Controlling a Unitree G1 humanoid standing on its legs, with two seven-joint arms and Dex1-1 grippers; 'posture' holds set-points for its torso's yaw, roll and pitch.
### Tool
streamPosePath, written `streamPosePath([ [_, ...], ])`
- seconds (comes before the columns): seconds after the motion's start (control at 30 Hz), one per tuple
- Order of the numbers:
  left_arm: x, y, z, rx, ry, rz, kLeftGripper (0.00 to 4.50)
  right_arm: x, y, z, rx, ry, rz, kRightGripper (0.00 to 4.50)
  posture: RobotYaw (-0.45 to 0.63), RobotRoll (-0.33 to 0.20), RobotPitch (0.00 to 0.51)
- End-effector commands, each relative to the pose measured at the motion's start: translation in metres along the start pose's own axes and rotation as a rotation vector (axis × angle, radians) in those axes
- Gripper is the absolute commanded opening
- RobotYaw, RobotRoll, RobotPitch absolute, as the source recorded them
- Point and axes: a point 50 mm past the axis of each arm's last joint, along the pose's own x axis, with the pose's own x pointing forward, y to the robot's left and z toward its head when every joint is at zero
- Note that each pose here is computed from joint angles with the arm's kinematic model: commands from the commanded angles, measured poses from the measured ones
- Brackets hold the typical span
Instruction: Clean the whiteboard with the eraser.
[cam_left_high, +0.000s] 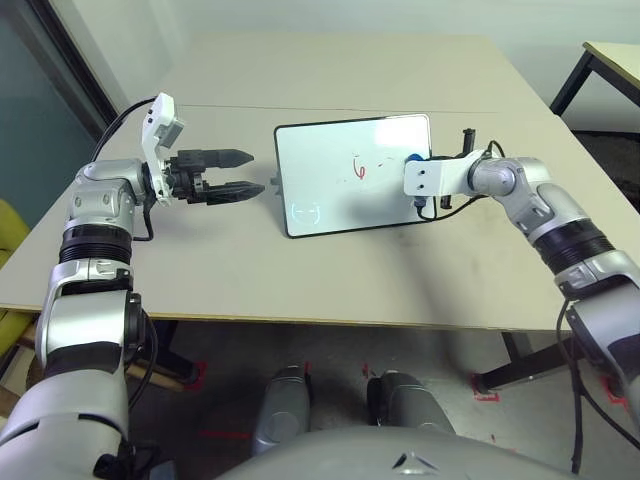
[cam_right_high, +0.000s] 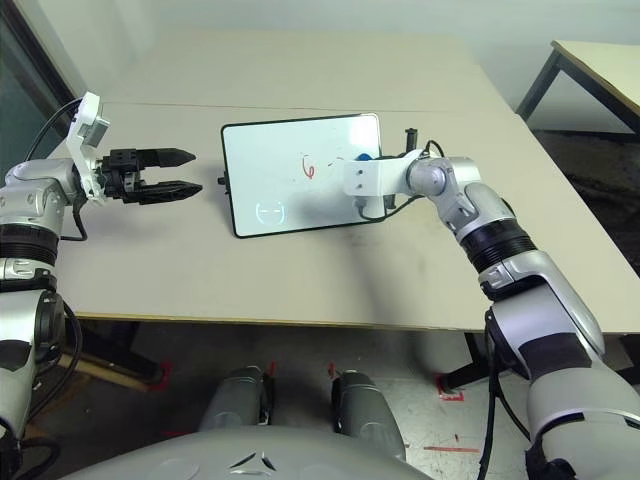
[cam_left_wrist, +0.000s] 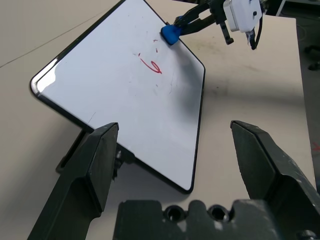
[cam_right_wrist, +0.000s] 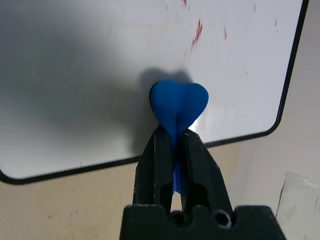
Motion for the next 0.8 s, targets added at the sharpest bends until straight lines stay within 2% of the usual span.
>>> streamPosePath([
  [0.03, -0.001, 0.000, 0.000, 0.000, 0.010, 0.000, 4.50, 0.004, -0.006, 0.009, -0.019, -0.016, 0.003, 0.00, 0.16, 0.000, 0.027],
  [0.43, -0.001, 0.000, -0.001, -0.003, 0.008, 0.001, 4.50, 0.013, -0.012, 0.029, -0.045, -0.064, -0.003, 0.00, 0.16, 0.000, 0.029],
  [0.8, 0.001, 0.000, 0.000, -0.001, 0.003, -0.003, 4.50, 0.017, 0.004, 0.036, -0.076, -0.087, 0.041, 0.00, 0.16, 0.000, 0.028],
])
